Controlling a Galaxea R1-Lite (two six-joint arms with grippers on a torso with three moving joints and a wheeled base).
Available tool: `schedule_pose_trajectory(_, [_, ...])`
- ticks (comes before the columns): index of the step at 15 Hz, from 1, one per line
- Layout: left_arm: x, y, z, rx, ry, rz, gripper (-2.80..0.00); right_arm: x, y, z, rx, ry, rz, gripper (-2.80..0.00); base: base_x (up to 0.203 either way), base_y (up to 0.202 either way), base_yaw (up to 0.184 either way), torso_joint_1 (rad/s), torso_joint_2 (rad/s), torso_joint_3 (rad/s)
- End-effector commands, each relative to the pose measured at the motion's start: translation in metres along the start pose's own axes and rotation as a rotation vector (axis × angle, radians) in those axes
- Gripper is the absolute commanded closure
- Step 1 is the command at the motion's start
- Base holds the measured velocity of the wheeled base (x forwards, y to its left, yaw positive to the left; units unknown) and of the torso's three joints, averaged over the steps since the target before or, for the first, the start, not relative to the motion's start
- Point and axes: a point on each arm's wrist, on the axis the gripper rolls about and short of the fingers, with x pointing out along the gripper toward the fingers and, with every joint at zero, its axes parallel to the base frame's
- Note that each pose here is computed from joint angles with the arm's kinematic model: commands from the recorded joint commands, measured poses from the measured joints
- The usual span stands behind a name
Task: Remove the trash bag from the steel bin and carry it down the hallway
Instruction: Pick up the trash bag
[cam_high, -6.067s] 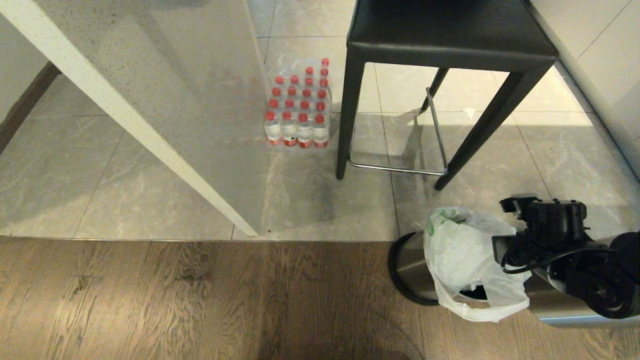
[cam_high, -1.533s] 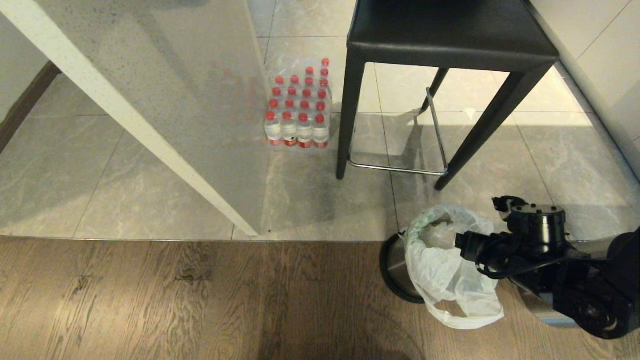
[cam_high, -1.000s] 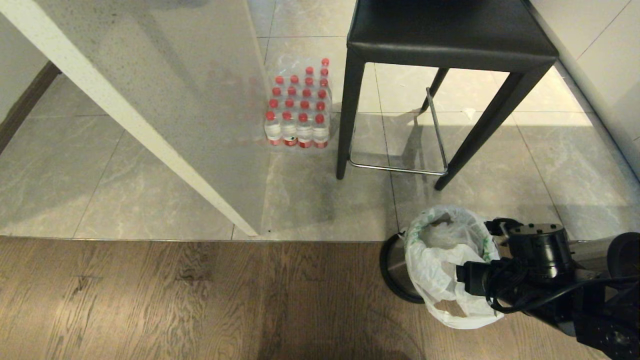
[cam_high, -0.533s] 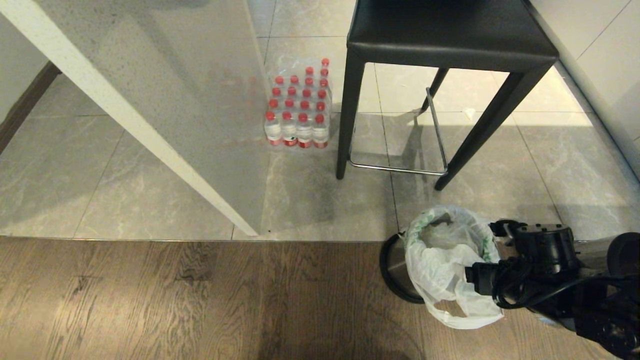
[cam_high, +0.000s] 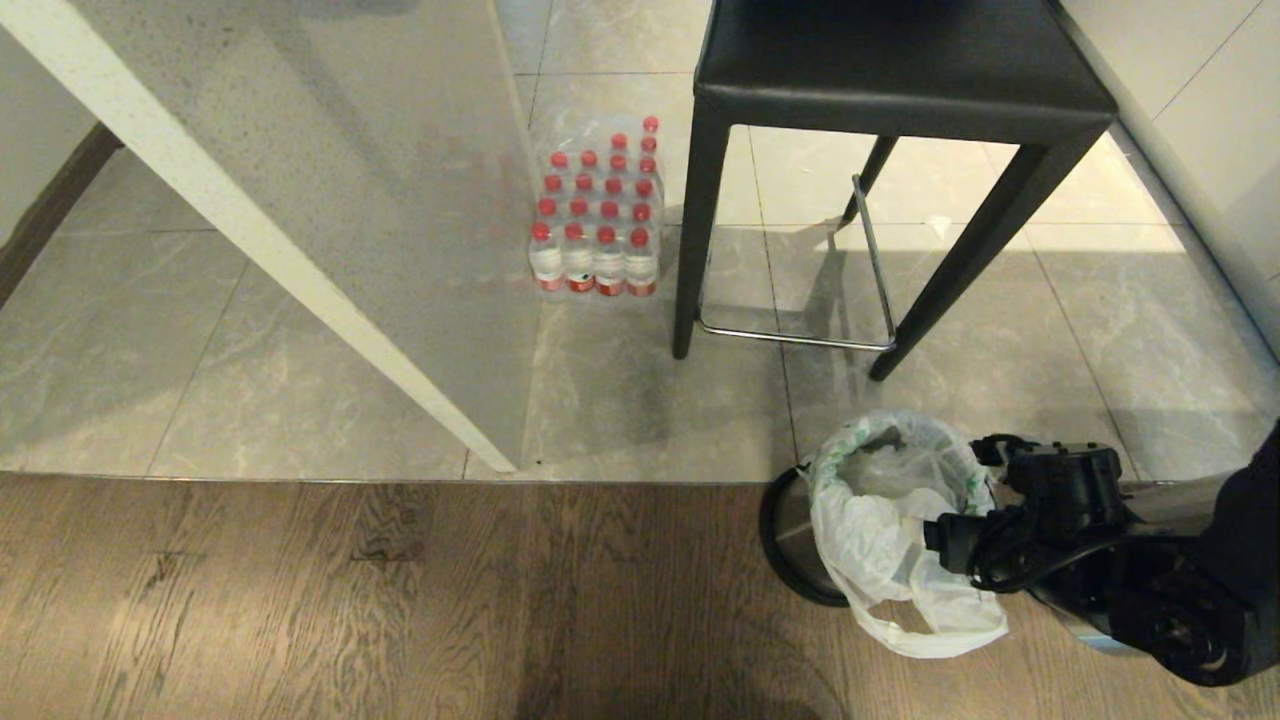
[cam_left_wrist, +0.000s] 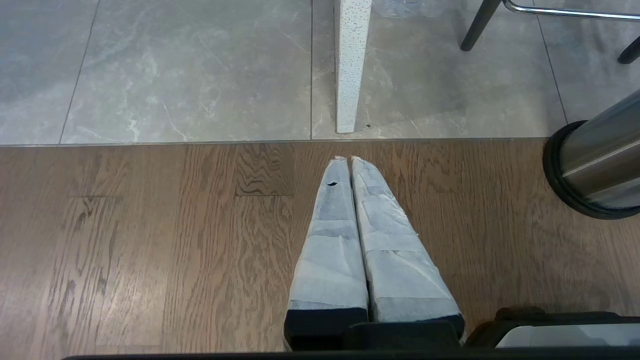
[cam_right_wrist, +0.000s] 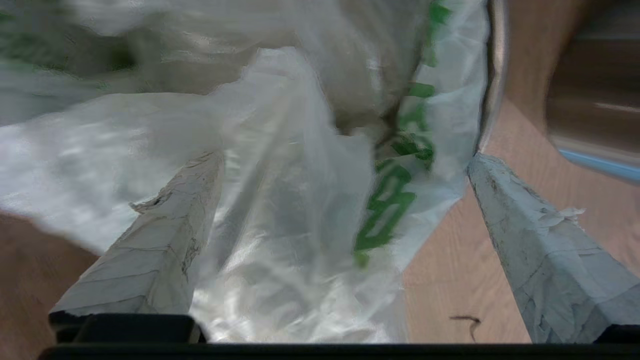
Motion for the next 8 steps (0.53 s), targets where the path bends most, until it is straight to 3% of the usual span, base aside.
schedule_pose_trajectory(1, [0.0,0.0,0.0,0.0,0.0,0.0,0.0,0.005,0.0,-0.003,0.0,0.01,-0.006,-2.8,0.0,0.0,0.0,0.0,0.0,0.0])
schedule_pose_trajectory(8, [0.0,0.0,0.0,0.0,0.0,0.0,0.0,0.022,0.005,0.0,0.004,-0.011,-0.003,-2.8,0.0,0.0,0.0,0.0,0.0,0.0])
